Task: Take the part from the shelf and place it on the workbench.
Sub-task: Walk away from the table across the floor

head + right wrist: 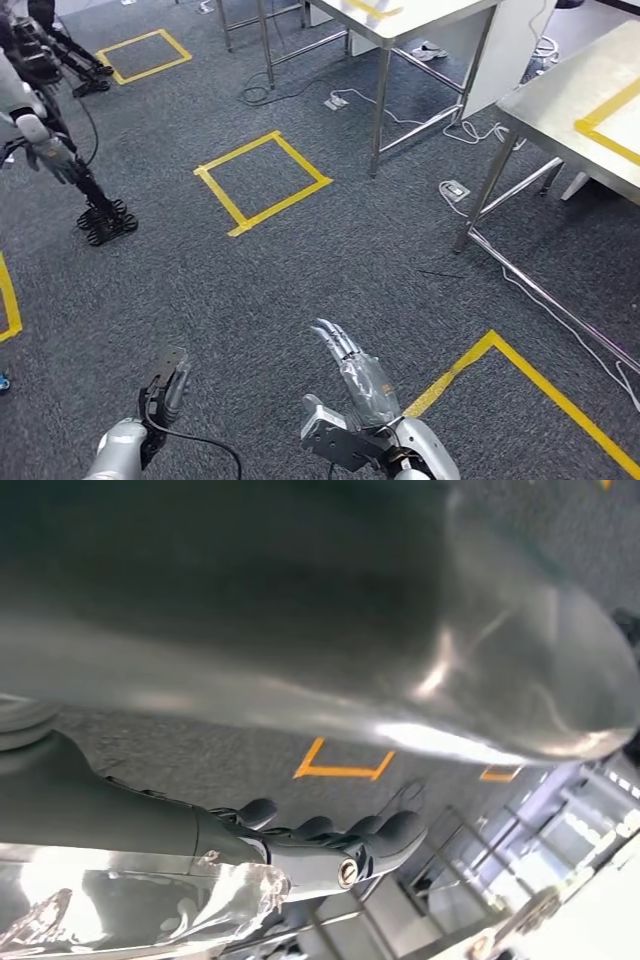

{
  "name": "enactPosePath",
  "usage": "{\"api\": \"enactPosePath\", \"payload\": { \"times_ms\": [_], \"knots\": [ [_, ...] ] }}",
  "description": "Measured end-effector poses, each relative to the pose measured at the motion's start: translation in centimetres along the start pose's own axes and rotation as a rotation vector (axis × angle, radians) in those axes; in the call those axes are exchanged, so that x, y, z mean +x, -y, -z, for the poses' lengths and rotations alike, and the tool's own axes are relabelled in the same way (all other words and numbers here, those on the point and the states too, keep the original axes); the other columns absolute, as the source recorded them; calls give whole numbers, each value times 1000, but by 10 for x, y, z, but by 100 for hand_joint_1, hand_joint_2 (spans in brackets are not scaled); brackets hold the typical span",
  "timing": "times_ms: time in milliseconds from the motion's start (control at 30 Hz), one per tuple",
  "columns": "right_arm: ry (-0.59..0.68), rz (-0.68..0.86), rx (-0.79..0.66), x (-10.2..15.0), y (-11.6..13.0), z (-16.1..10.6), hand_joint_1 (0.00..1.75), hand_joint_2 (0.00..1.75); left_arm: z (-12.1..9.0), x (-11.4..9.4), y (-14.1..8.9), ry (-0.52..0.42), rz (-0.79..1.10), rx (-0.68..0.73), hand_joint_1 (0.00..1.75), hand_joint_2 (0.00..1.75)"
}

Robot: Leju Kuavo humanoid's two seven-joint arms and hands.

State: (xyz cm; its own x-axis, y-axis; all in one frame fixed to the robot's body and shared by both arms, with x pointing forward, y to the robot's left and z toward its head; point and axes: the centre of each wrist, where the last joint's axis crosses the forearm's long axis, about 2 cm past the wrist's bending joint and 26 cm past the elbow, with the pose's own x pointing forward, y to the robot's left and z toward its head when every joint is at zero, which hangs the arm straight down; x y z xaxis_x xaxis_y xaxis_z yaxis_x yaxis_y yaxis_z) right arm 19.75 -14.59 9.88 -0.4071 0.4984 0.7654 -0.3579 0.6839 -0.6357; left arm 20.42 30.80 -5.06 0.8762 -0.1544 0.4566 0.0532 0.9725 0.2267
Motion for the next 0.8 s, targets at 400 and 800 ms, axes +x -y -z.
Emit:
{"api": "enactPosePath", "payload": {
  "times_ms": [400, 800],
  "knots": [
    [-3, 0, 1, -1, -1, -1, 0, 0, 0, -4, 1, -8, 0, -3, 0, 0],
    [-3, 0, 2, -1, -1, -2, 0, 0, 0, -3, 1, -7, 0, -4, 0, 0]
  ]
}}
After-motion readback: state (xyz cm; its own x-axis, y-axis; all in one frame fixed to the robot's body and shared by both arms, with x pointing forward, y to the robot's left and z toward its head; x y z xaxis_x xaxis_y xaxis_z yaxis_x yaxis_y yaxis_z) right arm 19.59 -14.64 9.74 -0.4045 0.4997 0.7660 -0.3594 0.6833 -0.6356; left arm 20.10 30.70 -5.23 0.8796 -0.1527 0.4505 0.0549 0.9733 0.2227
